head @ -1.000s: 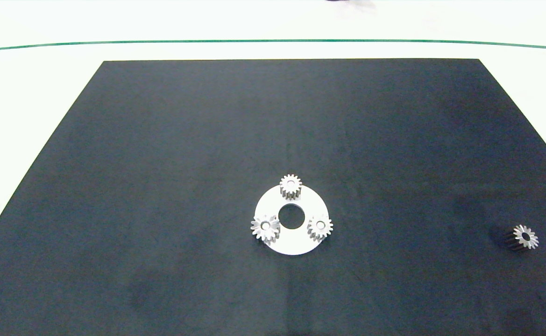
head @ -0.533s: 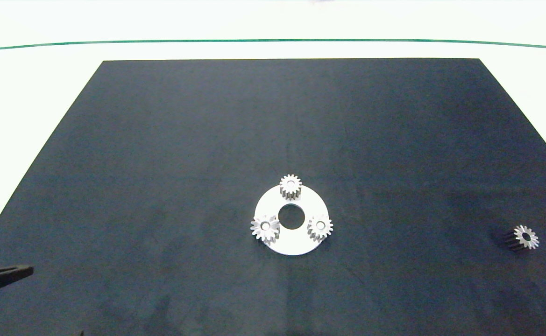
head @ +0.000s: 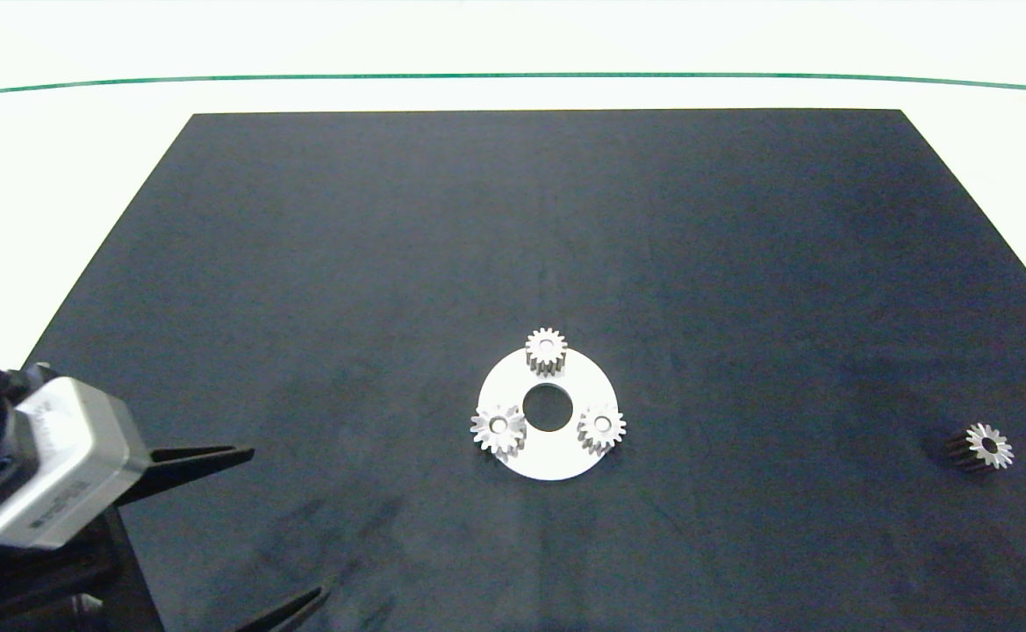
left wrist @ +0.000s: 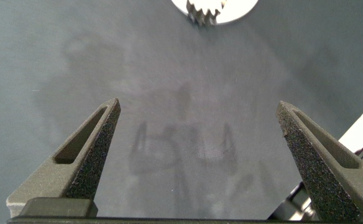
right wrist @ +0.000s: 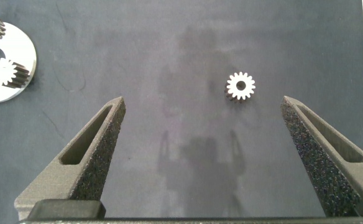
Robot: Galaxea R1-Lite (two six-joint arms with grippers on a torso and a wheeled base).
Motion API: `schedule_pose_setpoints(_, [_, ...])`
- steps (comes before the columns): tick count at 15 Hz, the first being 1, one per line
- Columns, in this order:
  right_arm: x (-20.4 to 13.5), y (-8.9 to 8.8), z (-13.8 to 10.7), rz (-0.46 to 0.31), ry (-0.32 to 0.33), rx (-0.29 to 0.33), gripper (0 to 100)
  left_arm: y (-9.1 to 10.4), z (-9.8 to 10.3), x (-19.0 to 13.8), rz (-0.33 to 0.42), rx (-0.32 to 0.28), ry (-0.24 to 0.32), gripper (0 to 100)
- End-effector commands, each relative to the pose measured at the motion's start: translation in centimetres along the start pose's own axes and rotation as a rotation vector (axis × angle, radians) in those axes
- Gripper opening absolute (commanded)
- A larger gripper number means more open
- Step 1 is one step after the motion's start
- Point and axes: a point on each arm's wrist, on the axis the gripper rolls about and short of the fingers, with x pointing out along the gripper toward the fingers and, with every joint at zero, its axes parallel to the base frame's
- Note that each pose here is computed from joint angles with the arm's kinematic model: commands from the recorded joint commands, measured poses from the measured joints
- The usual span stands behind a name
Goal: Remove an incorrectly installed larger gear and replace it with the correct smaller gear
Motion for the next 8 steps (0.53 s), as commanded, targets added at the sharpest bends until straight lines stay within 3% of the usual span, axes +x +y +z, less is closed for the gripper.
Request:
schedule_pose_setpoints(1, [0.0, 0.0, -0.3, -0.003, 0.007, 0.0, 100, -0.3, 0.2, 3.2, -0.018, 0.045, 0.088, 100])
schedule_pose_setpoints(4, [0.1, 0.0, -0.5, -0.004, 0.013, 0.0, 100, -0.1, 1.2, 6.2, 0.037, 0.11, 0.041, 100])
schedule_pose_setpoints(6, [0.0, 0.0, -0.5, -0.004, 0.013, 0.0, 100, -0.2, 1.4, 7.7, 0.068, 0.159, 0.045, 100])
schedule_pose_setpoints(8, [0.0, 0.0, -0.5, -0.004, 0.015, 0.0, 100, -0.5, 1.5, 8.6, 0.058, 0.167, 0.061, 100])
